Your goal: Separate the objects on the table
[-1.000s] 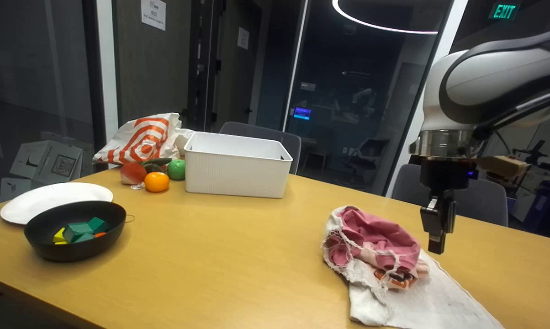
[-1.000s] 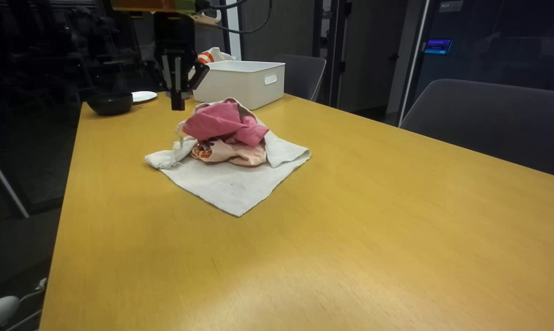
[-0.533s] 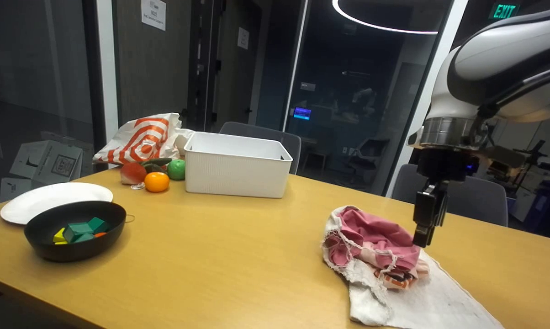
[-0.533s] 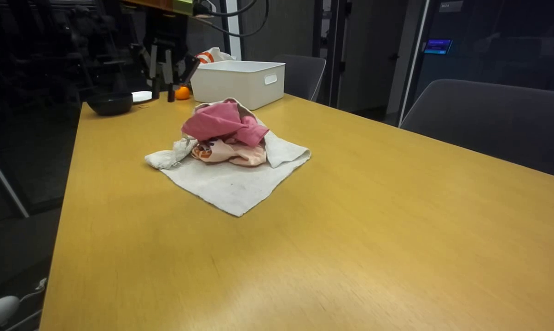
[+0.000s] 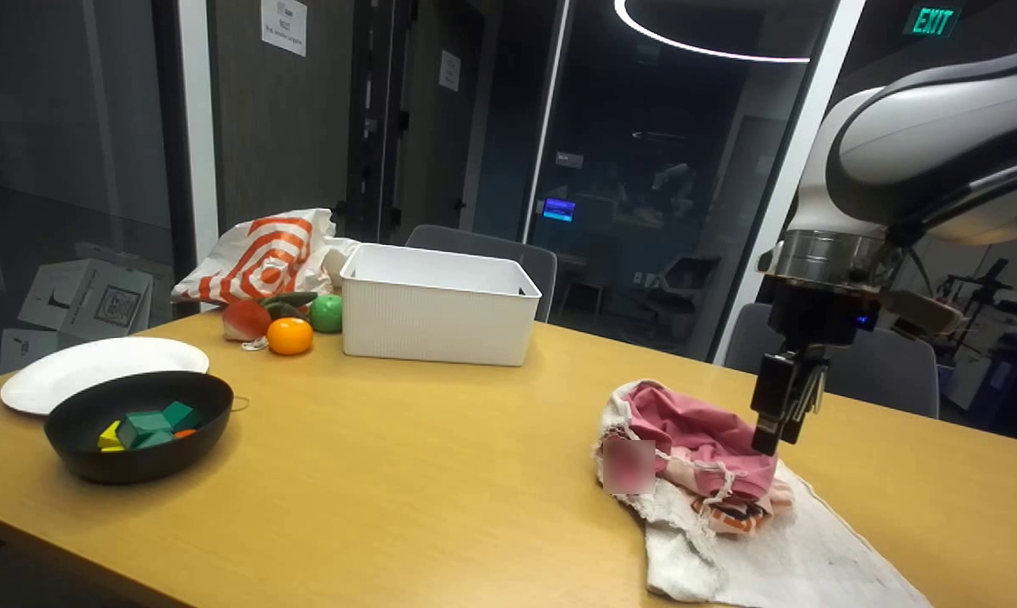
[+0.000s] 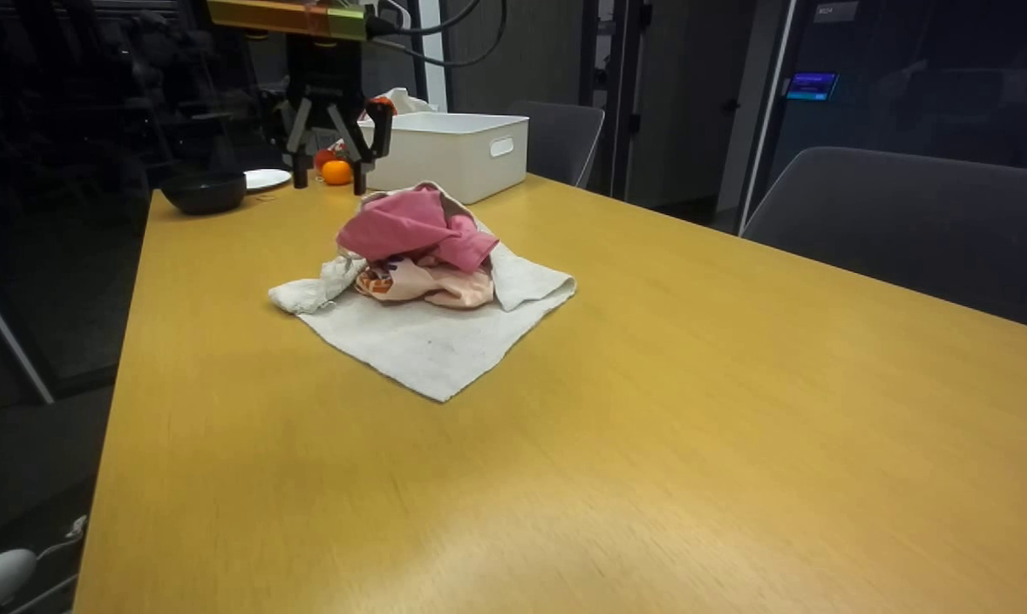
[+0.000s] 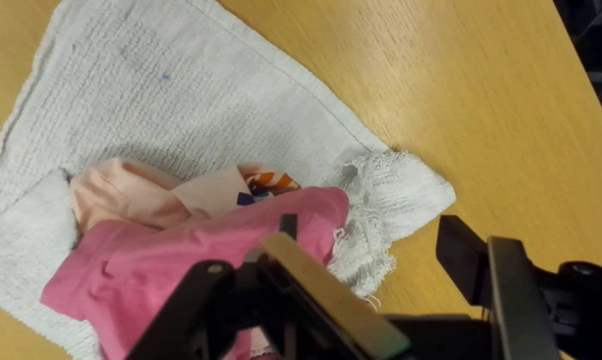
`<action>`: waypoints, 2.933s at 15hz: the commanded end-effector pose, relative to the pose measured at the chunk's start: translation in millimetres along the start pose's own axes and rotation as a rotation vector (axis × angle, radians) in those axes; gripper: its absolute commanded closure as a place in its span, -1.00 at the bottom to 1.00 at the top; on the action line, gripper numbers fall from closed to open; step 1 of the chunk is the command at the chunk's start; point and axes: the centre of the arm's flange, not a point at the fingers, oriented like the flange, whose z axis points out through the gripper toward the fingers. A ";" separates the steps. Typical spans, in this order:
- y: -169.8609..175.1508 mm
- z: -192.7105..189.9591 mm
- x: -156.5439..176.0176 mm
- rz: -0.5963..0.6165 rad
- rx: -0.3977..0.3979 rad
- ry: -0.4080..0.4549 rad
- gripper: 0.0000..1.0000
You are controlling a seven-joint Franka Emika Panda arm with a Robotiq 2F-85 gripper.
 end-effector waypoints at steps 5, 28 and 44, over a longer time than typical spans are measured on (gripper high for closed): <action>26.3 16.0 57.3 0.012 -0.100 0.137 -1.00; 89.6 16.4 91.4 0.126 -0.254 0.244 0.75; 94.6 -9.9 88.2 0.078 0.002 0.295 -0.23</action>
